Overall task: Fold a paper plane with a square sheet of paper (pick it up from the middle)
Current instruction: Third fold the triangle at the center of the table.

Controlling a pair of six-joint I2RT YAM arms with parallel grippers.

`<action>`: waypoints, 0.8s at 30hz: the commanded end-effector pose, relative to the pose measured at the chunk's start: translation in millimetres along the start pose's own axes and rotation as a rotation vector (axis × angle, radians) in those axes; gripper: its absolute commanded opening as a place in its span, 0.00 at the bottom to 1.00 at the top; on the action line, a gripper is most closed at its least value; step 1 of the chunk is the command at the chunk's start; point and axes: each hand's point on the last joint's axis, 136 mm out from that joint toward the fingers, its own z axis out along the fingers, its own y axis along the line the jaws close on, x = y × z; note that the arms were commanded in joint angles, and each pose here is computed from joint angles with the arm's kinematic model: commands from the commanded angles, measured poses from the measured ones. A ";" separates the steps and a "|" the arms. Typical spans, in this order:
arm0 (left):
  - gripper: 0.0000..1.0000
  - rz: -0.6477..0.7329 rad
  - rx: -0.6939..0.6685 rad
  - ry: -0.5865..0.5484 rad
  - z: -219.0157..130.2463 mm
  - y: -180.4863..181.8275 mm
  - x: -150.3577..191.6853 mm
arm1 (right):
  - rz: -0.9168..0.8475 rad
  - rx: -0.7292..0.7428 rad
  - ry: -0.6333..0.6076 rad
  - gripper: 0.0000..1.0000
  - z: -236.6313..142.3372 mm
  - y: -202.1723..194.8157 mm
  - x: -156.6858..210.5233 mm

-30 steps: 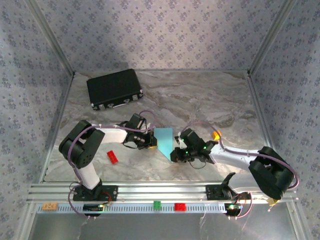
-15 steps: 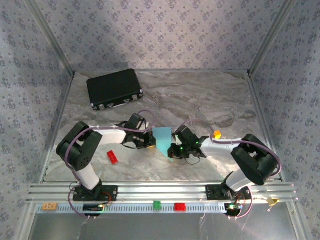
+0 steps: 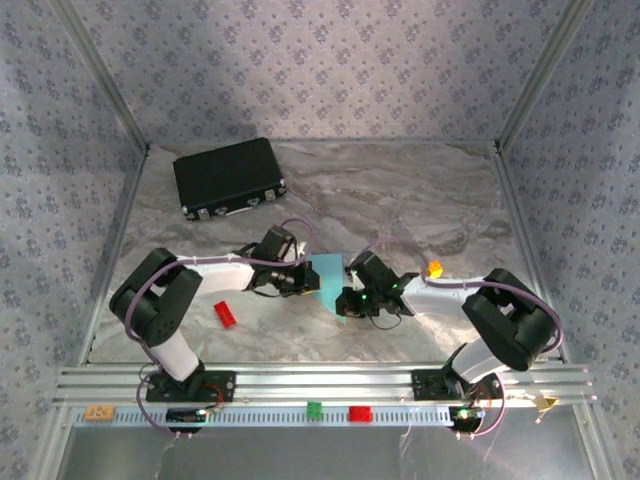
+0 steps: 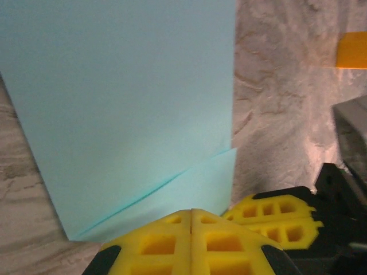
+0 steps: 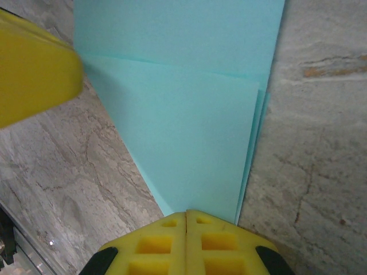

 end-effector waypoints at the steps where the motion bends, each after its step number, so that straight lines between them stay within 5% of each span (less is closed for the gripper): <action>1: 0.01 -0.010 -0.018 0.020 7.4 11.3 3.3 | 0.052 0.121 0.048 0.00 5.1 -36.4 18.5; 14: 0.00 -0.037 -0.092 -0.032 -12.7 56.9 -15.9 | 0.058 0.122 0.064 0.00 7.0 -42.3 24.2; 24: 0.01 -0.020 -0.081 -0.093 -30.4 45.8 -22.7 | 0.050 0.109 0.067 0.00 6.3 -40.1 23.2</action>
